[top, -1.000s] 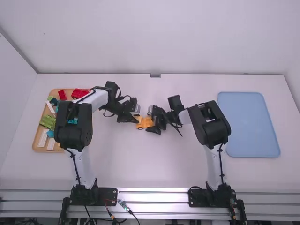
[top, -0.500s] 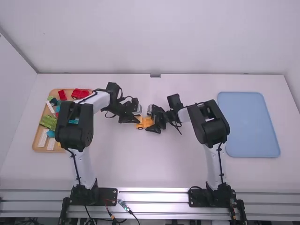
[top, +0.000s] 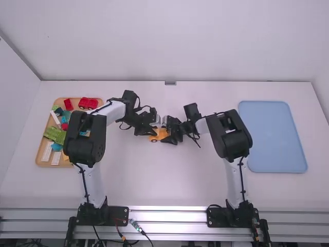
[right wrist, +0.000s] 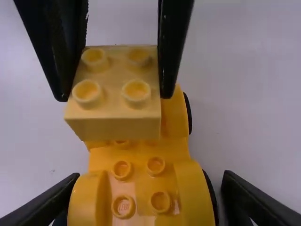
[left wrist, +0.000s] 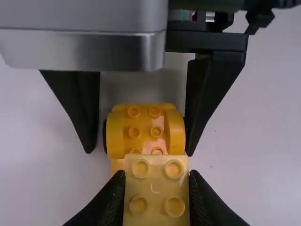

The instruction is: Assemble lego blocks to make yellow taxi

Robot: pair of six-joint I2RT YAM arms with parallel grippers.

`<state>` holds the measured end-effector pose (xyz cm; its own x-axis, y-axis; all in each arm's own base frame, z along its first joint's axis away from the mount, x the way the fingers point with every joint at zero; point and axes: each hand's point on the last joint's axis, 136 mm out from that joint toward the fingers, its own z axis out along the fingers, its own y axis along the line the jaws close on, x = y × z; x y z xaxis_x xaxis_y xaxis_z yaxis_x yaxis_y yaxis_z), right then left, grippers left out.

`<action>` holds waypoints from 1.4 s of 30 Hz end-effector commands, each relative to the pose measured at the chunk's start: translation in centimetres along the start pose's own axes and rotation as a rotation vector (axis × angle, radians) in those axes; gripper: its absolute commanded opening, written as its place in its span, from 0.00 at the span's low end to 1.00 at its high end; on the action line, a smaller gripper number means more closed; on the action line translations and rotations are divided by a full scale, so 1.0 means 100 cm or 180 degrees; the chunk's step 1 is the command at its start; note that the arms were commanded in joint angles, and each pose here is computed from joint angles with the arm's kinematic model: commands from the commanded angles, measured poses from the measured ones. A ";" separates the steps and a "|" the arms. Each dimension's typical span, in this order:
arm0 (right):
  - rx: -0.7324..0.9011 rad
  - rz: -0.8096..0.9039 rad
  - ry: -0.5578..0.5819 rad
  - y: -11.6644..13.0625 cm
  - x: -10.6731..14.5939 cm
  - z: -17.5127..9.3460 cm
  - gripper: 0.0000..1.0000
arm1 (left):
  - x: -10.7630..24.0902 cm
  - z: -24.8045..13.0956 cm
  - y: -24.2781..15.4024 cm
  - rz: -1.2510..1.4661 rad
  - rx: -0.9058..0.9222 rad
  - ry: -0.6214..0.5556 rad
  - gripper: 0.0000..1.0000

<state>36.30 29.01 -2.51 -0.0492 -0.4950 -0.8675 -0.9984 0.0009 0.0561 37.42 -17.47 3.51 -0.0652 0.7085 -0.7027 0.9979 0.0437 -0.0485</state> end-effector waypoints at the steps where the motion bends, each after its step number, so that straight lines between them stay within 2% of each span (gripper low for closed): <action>1: 0.0018 0.0058 0.0022 -0.004 0.008 -0.001 0.81 | 0.003 0.002 -0.004 -0.0087 0.0039 -0.0010 0.06; 5: 0.0022 0.0046 0.0019 -0.004 0.006 -0.002 0.90 | 0.001 0.004 -0.005 -0.0073 0.0054 -0.0027 0.05; 9: 0.0016 -0.0051 0.0045 -0.002 0.003 -0.001 0.93 | -0.001 0.004 -0.005 -0.0075 0.0062 -0.0068 0.04; 15: -0.0079 -0.0168 0.0103 0.007 -0.001 -0.008 0.93 | -0.001 0.003 -0.002 -0.0134 0.0030 -0.0070 0.03; 21: -0.0003 -0.0260 0.0146 0.006 -0.005 -0.013 0.93 | -0.002 0.003 -0.003 -0.0137 0.0031 -0.0075 0.04; 23: -0.0009 -0.0263 0.0134 0.008 -0.006 -0.014 0.98 | -0.003 0.003 -0.005 -0.0137 0.0040 -0.0028 0.03; 27: -0.0002 -0.0233 0.0133 0.007 -0.006 -0.014 0.99 | -0.004 -0.001 -0.008 -0.0102 -0.0002 -0.0005 0.02; 32: 0.0035 -0.0201 0.0109 0.004 -0.007 -0.016 0.99 | -0.002 0.003 -0.006 -0.0099 -0.0288 -0.0003 0.02; 38: 0.0011 -0.0229 0.0107 0.006 -0.009 -0.013 0.99 | 0.000 0.002 -0.001 -0.0186 -0.0563 -0.0053 0.09; 42: -0.0007 -0.0281 0.0101 0.008 -0.013 -0.009 0.99 | 0.000 0.000 -0.008 -0.0121 -0.0467 -0.0001 0.02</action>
<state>35.68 28.40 -2.33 0.0135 -0.5334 -0.8457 -0.9994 -0.0345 0.0058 36.74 -17.22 2.47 -0.1266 0.7063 -0.6965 0.9823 0.1870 0.0111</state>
